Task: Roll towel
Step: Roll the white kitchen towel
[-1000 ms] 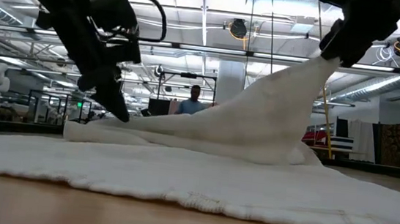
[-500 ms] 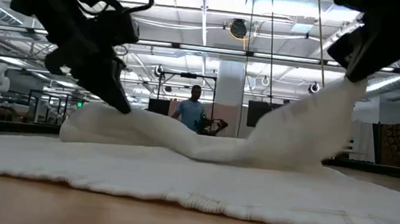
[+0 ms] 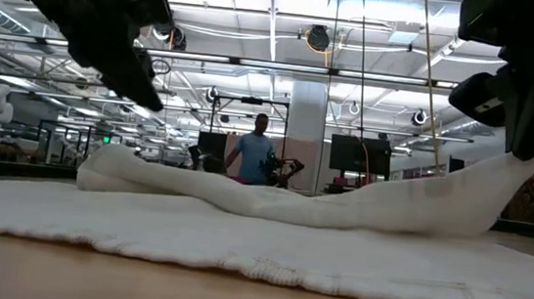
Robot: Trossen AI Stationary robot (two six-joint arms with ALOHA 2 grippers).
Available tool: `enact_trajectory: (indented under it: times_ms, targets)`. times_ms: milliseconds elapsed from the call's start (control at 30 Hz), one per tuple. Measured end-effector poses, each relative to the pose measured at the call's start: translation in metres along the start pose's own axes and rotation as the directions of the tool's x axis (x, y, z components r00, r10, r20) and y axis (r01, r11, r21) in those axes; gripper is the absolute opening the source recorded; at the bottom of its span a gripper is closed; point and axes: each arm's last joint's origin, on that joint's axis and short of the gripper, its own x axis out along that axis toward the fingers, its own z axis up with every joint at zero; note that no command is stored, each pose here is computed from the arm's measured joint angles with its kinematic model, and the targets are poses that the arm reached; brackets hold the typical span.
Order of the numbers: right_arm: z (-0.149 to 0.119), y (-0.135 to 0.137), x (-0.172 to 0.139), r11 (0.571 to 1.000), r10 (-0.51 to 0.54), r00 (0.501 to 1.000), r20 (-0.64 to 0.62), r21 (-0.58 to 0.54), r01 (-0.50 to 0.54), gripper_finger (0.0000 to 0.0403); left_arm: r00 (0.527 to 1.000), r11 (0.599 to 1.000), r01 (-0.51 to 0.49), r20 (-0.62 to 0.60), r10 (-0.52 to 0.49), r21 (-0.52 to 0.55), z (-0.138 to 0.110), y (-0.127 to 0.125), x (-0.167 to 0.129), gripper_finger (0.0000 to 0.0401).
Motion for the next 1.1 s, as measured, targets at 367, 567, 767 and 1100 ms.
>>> enact_trajectory:
  times_ms: [367,567,767,1100]
  targets:
    - [0.001,0.000,0.001,1.000,-0.022,1.000,0.013,0.000,0.022,0.0000,0.795,0.749,-0.604,-0.275,0.541,-0.271,-0.027,0.055,-0.023,0.0208]
    - [0.001,0.000,0.001,1.000,-0.025,0.999,0.023,0.001,0.025,0.0000,0.865,0.810,-0.491,-0.292,0.408,-0.321,-0.024,0.056,-0.018,0.0223]
    - [0.002,0.000,0.001,1.000,-0.025,0.999,0.024,-0.005,0.025,0.0000,0.861,0.826,-0.480,-0.340,0.378,-0.296,-0.028,0.054,-0.009,0.0216]
    - [0.002,-0.001,0.001,0.997,-0.054,0.998,0.039,-0.044,0.056,0.0000,0.935,0.923,-0.299,-0.268,0.232,-0.244,-0.021,0.042,0.007,0.0078]
